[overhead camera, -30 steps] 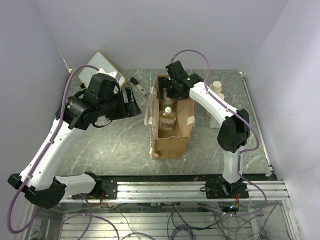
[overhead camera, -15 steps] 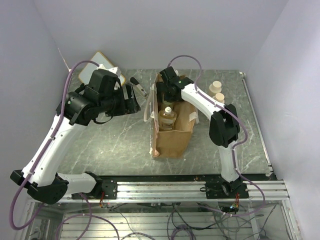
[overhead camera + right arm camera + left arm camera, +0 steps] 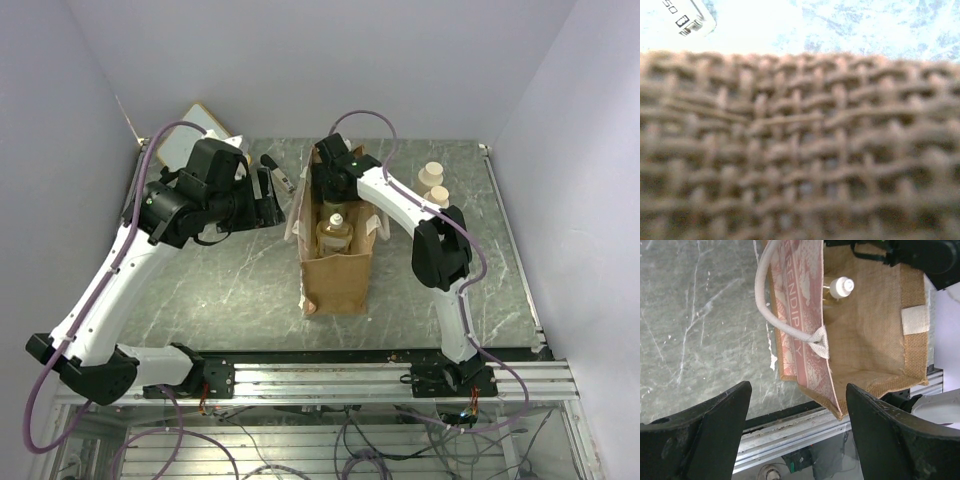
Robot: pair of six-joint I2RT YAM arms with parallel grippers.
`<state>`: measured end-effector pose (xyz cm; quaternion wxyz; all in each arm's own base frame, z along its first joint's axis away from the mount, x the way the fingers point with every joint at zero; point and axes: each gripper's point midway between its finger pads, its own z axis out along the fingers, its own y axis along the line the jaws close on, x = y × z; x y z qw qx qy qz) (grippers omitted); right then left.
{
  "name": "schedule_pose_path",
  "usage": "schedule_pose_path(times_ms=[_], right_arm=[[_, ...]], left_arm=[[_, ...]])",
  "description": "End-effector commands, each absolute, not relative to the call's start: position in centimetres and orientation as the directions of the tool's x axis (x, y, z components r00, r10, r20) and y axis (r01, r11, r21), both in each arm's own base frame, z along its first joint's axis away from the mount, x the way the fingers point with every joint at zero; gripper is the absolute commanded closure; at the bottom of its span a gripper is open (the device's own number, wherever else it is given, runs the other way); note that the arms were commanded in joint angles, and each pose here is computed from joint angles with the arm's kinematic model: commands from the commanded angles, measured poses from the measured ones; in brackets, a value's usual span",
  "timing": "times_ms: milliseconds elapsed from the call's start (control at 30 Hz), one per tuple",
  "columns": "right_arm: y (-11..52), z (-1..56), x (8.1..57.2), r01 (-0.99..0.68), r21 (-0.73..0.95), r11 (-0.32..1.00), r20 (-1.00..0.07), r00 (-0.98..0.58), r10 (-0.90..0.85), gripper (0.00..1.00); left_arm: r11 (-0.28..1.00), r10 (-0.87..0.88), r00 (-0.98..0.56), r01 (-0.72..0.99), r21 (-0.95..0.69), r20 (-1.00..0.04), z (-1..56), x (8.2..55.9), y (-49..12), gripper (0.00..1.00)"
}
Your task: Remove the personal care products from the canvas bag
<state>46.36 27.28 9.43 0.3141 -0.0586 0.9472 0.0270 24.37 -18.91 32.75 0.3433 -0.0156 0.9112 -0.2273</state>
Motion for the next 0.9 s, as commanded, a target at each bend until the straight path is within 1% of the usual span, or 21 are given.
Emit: schedule_pose_path(times_ms=[0,67,100,233,300,400,567,633,700,800,867], right_arm=[[27.4,9.9,46.6,-0.158,0.015,0.987,-0.599,-0.792,-0.118,0.43],[27.7,11.5,46.6,-0.17,0.039,0.985,-0.619,-0.778,-0.11,0.61],[27.9,12.4,46.5,-0.177,0.052,0.983,-0.632,-0.768,-0.104,0.67],[28.3,16.2,46.0,-0.199,0.114,0.973,-0.68,-0.73,-0.069,0.79],[28.5,18.2,45.6,-0.209,0.157,0.965,-0.703,-0.71,-0.039,0.82],[29.0,22.8,44.8,-0.246,0.243,0.938,-0.765,-0.644,0.029,0.83],[27.8,28.2,43.6,-0.229,0.346,0.91,-0.799,-0.58,0.158,0.87],[27.2,29.5,43.1,-0.22,0.392,0.893,-0.792,-0.574,0.207,0.89],[26.6,31.0,42.6,-0.213,0.447,0.869,-0.778,-0.573,0.259,0.9],[25.9,32.8,41.0,-0.208,0.54,0.815,-0.735,-0.59,0.336,0.92],[23.8,33.7,40.7,-0.174,0.612,0.772,-0.693,-0.588,0.417,0.94]], left_arm=[[0.876,-0.219,-0.748,0.132,-0.464,-0.626,33.2,24.0,-18.9,0.13],[0.876,-0.215,-0.747,0.138,-0.463,-0.629,33.4,24.2,-19.1,0.13],[0.878,-0.212,-0.743,0.14,-0.458,-0.635,33.6,24.4,-19.1,0.13],[0.883,-0.203,-0.725,0.155,-0.443,-0.658,34.3,25.1,-19.1,0.13],[0.882,-0.196,-0.728,0.162,-0.442,-0.657,34.0,25.2,-19.3,0.13],[0.881,-0.179,-0.738,0.175,-0.44,-0.65,33.7,25.2,-19.6,0.13],[0.896,-0.129,-0.731,0.204,-0.395,-0.67,34.2,25.6,-19.4,0.13],[0.897,-0.111,-0.733,0.217,-0.385,-0.671,33.9,26.0,-19.7,0.12],[0.883,-0.112,-0.752,0.226,-0.413,-0.65,33.3,26.4,-20.8,0.13],[0.835,-0.122,-0.775,0.258,-0.487,-0.62,33.4,26.6,-23.0,0.15],[0.825,-0.13,-0.767,0.268,-0.497,-0.628,33.6,26.6,-23.2,0.15]])
